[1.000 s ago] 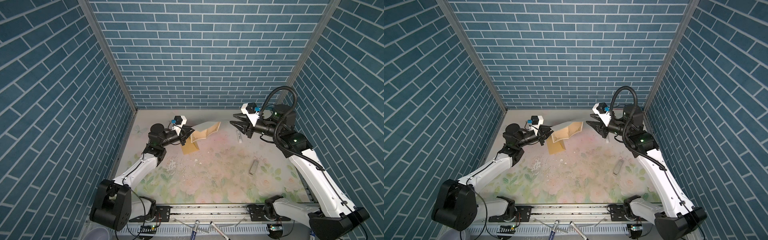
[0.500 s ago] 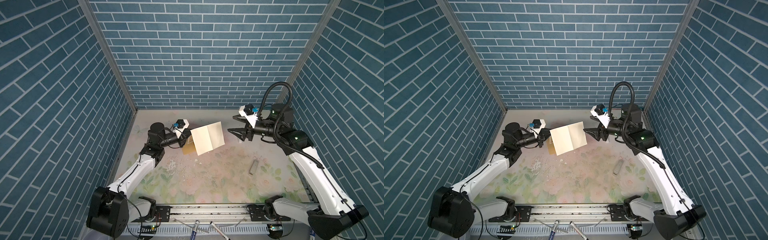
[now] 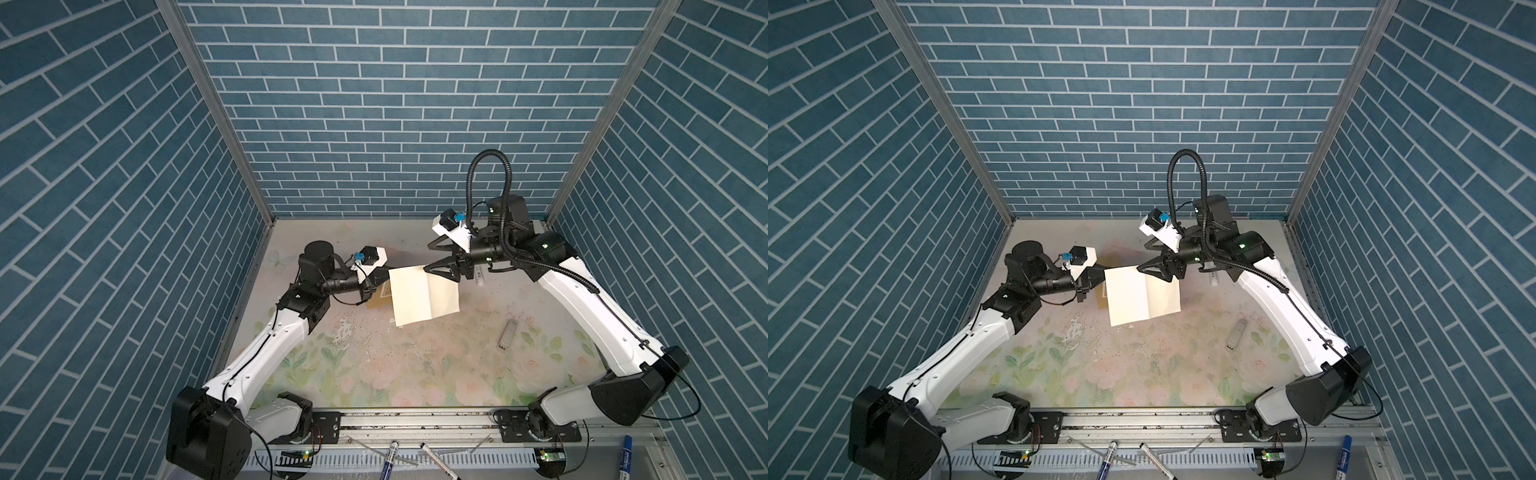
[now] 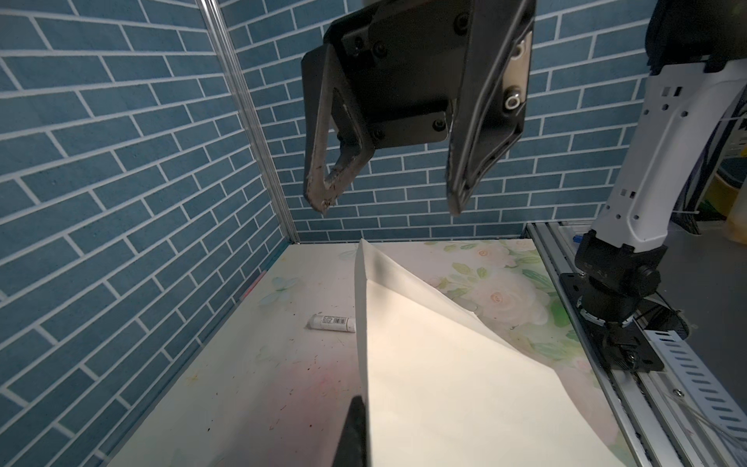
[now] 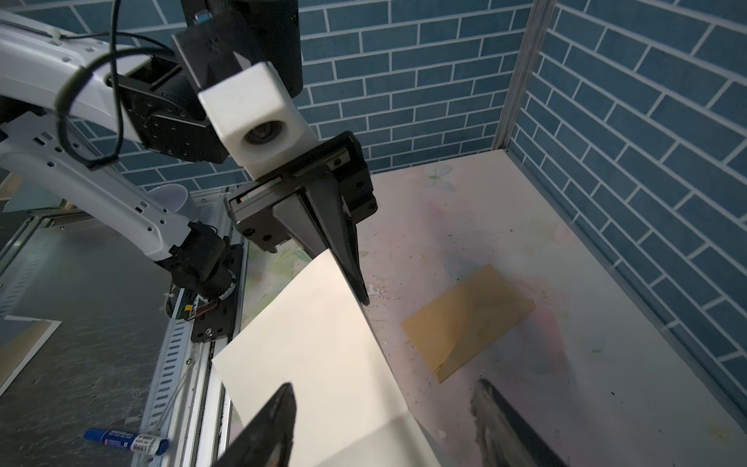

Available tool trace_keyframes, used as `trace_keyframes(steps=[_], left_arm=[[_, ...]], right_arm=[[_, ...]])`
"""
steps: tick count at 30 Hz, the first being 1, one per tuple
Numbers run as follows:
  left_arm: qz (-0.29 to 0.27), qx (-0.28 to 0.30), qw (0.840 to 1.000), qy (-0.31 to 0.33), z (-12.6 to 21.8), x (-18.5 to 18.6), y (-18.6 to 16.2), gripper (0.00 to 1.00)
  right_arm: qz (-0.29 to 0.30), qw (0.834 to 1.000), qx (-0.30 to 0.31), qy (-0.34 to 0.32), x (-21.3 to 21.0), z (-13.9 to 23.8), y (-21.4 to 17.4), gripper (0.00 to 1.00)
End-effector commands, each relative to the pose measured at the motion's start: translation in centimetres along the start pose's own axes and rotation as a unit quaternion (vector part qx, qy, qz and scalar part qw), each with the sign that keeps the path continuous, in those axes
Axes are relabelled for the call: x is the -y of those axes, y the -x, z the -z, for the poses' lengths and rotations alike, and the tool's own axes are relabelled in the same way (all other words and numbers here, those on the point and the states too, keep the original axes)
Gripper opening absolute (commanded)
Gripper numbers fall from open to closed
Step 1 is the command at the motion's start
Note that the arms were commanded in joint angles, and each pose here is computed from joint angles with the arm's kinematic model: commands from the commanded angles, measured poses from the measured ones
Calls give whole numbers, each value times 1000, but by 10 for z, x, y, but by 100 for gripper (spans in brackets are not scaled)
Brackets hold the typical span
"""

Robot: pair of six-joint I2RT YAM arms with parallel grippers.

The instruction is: Place the letter into the envelope and seal it

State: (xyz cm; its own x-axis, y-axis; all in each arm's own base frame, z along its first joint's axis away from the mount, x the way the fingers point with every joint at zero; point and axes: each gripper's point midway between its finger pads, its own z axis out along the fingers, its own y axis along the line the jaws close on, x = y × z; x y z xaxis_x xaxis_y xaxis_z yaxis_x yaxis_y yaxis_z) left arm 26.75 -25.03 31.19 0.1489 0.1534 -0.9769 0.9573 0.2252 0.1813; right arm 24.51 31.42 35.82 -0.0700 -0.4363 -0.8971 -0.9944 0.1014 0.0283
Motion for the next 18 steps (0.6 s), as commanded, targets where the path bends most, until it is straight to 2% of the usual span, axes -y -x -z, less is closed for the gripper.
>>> trace_keyframes(steps=[1, 9, 15, 18], left_arm=[[-13, 4, 1000, -24, 2, 10, 10, 0], [-14, 12, 999, -51, 4, 21, 20, 0], [-13, 2, 998, -61, 6, 27, 19, 0], [-8, -4, 998, -64, 7, 28, 17, 0]], right_arm=[[31, 999, -28, 29, -16, -2, -4, 67], [13, 994, -72, 75, -25, -19, -24, 57], [2, 992, -90, 94, -27, -26, -31, 35], [0, 991, -94, 99, -29, -27, -34, 32]])
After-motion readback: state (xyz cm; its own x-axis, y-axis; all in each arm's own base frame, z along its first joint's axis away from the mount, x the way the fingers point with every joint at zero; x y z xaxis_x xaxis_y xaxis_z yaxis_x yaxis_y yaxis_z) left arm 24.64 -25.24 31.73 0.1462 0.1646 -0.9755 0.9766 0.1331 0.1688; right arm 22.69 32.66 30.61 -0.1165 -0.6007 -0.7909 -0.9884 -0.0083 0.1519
